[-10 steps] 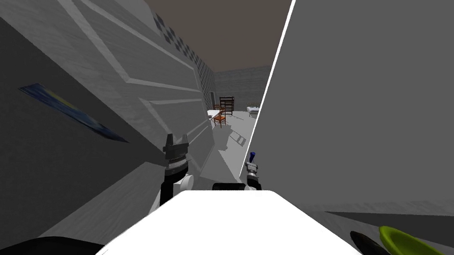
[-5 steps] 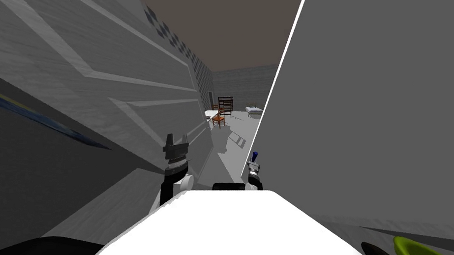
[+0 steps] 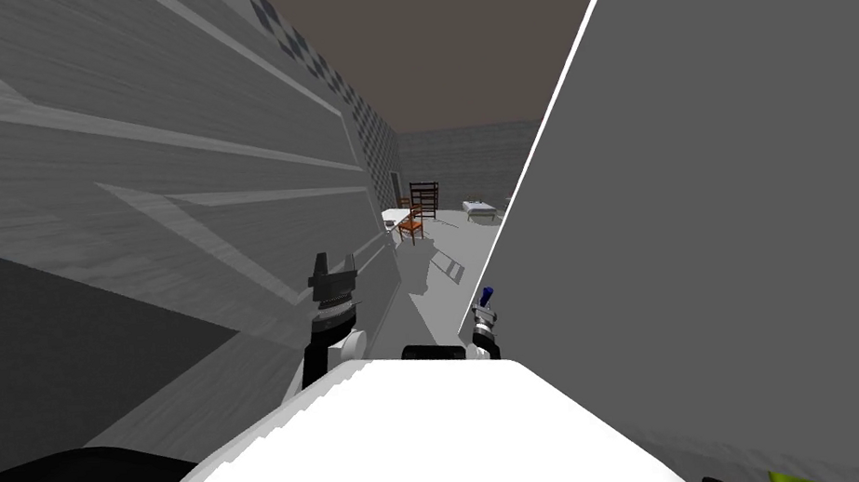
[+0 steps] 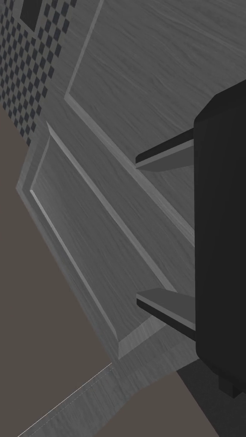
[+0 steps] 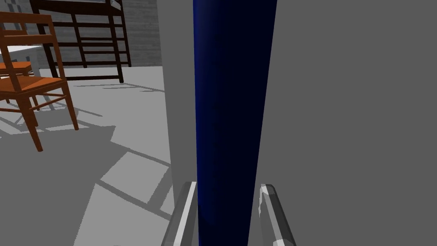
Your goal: Push the door open
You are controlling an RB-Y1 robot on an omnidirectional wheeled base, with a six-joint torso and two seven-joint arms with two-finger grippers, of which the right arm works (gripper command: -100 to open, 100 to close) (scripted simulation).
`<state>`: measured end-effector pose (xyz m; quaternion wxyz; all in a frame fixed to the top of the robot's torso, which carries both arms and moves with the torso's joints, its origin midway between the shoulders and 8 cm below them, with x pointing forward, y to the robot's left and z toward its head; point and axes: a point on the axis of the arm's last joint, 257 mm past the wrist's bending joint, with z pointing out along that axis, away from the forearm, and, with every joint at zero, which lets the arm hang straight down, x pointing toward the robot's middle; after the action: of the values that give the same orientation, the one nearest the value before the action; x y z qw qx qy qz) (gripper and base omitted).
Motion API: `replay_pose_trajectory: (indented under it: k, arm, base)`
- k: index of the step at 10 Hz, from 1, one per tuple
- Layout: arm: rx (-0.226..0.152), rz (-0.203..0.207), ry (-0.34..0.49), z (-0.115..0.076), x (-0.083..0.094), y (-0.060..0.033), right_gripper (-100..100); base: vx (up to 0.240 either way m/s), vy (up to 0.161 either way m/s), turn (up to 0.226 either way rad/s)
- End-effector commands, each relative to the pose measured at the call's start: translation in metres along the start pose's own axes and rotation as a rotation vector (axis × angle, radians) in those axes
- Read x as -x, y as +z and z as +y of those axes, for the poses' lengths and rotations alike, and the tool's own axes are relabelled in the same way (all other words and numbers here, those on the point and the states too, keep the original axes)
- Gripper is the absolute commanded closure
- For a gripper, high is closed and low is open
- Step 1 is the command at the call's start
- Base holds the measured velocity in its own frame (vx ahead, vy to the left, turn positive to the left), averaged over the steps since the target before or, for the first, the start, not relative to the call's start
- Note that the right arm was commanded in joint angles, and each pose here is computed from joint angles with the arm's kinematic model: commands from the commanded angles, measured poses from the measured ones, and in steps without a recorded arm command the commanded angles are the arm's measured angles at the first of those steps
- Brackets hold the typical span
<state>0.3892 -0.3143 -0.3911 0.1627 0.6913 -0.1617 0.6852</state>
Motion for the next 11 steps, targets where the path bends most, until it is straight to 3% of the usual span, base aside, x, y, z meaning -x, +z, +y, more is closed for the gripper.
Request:
replay_pose_trajectory:
  k: [1, 8, 10, 11]
  arm:
    - [0.031, 0.017, -0.01, 0.015, -0.002, 0.0033, 100]
    - [0.129, 0.009, 0.002, 0.044, 0.0, 0.0088, 100]
    - [0.126, -0.001, 0.004, 0.043, 0.004, 0.0055, 100]
    - [0.152, 0.005, 0.0, 0.055, 0.002, 0.0084, 100]
  base:
    - [0.118, 0.0, -0.024]
    - [0.171, 0.019, -0.056]
    - [0.139, -0.001, -0.033]
    - [0.138, -0.031, -0.04]
